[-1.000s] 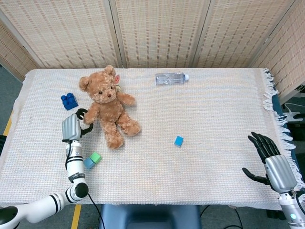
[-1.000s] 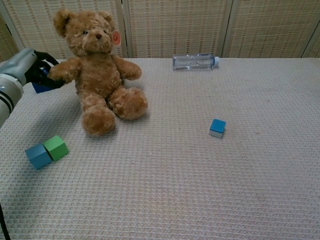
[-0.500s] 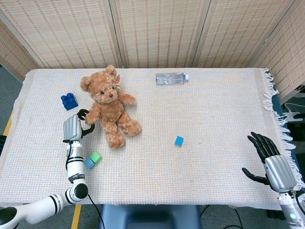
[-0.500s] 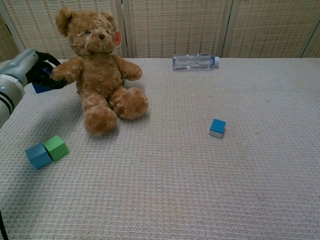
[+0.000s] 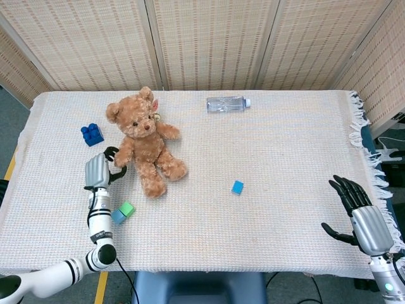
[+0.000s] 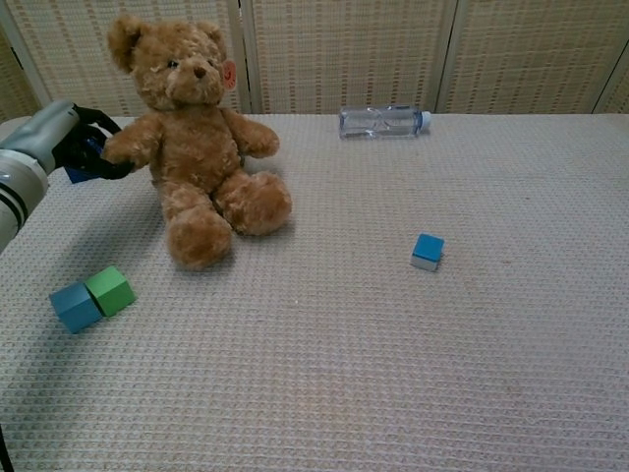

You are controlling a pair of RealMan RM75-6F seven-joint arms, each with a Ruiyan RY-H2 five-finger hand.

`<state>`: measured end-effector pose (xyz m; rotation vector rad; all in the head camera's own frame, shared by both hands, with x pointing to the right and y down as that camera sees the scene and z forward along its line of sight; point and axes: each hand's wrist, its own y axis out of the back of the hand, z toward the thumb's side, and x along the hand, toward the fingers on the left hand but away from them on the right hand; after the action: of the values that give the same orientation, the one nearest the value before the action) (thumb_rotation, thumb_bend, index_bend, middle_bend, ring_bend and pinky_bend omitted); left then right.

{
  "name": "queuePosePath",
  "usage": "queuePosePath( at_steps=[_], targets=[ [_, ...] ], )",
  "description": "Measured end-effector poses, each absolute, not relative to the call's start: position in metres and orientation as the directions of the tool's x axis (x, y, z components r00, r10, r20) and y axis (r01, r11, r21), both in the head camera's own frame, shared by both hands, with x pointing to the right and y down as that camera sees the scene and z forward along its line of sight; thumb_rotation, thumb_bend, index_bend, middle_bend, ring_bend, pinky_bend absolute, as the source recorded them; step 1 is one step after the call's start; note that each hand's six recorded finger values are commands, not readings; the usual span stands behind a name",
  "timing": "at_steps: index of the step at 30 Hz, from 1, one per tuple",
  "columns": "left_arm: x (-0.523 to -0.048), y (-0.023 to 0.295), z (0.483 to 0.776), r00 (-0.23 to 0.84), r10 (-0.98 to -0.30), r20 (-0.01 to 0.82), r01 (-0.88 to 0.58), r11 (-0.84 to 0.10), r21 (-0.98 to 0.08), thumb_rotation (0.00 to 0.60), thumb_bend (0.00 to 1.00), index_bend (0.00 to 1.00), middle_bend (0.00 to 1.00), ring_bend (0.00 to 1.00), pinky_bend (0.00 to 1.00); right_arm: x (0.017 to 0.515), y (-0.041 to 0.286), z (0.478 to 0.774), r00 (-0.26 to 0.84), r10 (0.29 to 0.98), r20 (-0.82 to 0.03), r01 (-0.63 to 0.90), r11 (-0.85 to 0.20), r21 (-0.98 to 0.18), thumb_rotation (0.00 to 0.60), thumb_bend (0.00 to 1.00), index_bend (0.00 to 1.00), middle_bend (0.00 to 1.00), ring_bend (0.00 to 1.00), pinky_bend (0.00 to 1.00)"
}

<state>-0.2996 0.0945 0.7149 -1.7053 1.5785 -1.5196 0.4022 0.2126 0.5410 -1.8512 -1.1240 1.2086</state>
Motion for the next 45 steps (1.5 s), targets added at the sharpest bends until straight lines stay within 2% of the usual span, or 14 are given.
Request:
queuePosePath(
  at_steps=[3, 11, 15, 20, 26, 31, 34, 36, 40, 45],
  targets=[
    [-0.301, 0.093, 0.713, -0.2, -0.885, 0.42, -0.477, -0.287, -0.831, 0.6, 0.33, 0.39, 0.45, 0.4, 0.41, 0.402, 0.213, 0.541, 0.208, 0.904, -0.373, 0.306, -0.422, -0.853, 0.6, 0.1, 0.0, 0.01, 0.0, 0.08],
    [-0.301, 0.102, 0.724, -0.204, -0.837, 0.508, -0.451, -0.38, -0.807, 0.6, 0.33, 0.39, 0.45, 0.4, 0.42, 0.402, 0.212, 0.542, 0.206, 0.904, -0.374, 0.305, -0.423, -0.853, 0.6, 0.1, 0.0, 0.01, 0.0, 0.08],
    [-0.299, 0.098, 0.719, -0.194, -0.856, 0.479, -0.456, -0.354, -0.816, 0.6, 0.33, 0.39, 0.45, 0.4, 0.42, 0.402, 0.212, 0.542, 0.206, 0.904, -0.375, 0.305, -0.423, -0.853, 0.6, 0.1, 0.0, 0.01, 0.0, 0.08],
    [-0.299, 0.093, 0.708, -0.18, -0.898, 0.401, -0.466, -0.281, -0.839, 0.6, 0.33, 0.39, 0.44, 0.4, 0.42, 0.402, 0.213, 0.542, 0.207, 0.903, -0.376, 0.304, -0.425, -0.853, 0.6, 0.1, 0.0, 0.01, 0.0, 0.08],
    [-0.301, 0.1, 0.716, -0.166, -0.882, 0.441, -0.452, -0.33, -0.829, 0.6, 0.33, 0.38, 0.43, 0.4, 0.42, 0.402, 0.213, 0.541, 0.207, 0.904, -0.373, 0.306, -0.422, -0.853, 0.6, 0.1, 0.0, 0.01, 0.0, 0.08],
    [-0.305, 0.102, 0.715, -0.134, -0.886, 0.444, -0.416, -0.356, -0.837, 0.6, 0.33, 0.2, 0.29, 0.3, 0.41, 0.402, 0.213, 0.542, 0.207, 0.904, -0.375, 0.305, -0.424, -0.853, 0.6, 0.1, 0.0, 0.01, 0.0, 0.08],
    [-0.305, 0.102, 0.71, -0.099, -0.899, 0.427, -0.393, -0.359, -0.847, 0.6, 0.34, 0.07, 0.15, 0.17, 0.39, 0.401, 0.213, 0.543, 0.208, 0.902, -0.378, 0.302, -0.426, -0.853, 0.6, 0.1, 0.0, 0.01, 0.0, 0.08],
    [-0.307, 0.104, 0.706, -0.072, -0.907, 0.414, -0.372, -0.361, -0.855, 0.6, 0.34, 0.02, 0.08, 0.11, 0.37, 0.401, 0.213, 0.543, 0.209, 0.902, -0.377, 0.302, -0.426, -0.853, 0.6, 0.1, 0.0, 0.01, 0.0, 0.08],
    [-0.314, 0.112, 0.692, 0.012, -0.921, 0.389, -0.286, -0.376, -0.881, 0.6, 0.34, 0.0, 0.01, 0.03, 0.33, 0.401, 0.213, 0.542, 0.211, 0.901, -0.378, 0.305, -0.428, -0.85, 0.6, 0.1, 0.0, 0.01, 0.0, 0.08],
    [-0.336, 0.137, 0.676, 0.12, -0.919, 0.376, -0.107, -0.388, -0.915, 0.6, 0.33, 0.0, 0.0, 0.01, 0.3, 0.401, 0.214, 0.541, 0.214, 0.903, -0.372, 0.309, -0.424, -0.851, 0.6, 0.1, 0.0, 0.01, 0.0, 0.08]
  ],
)
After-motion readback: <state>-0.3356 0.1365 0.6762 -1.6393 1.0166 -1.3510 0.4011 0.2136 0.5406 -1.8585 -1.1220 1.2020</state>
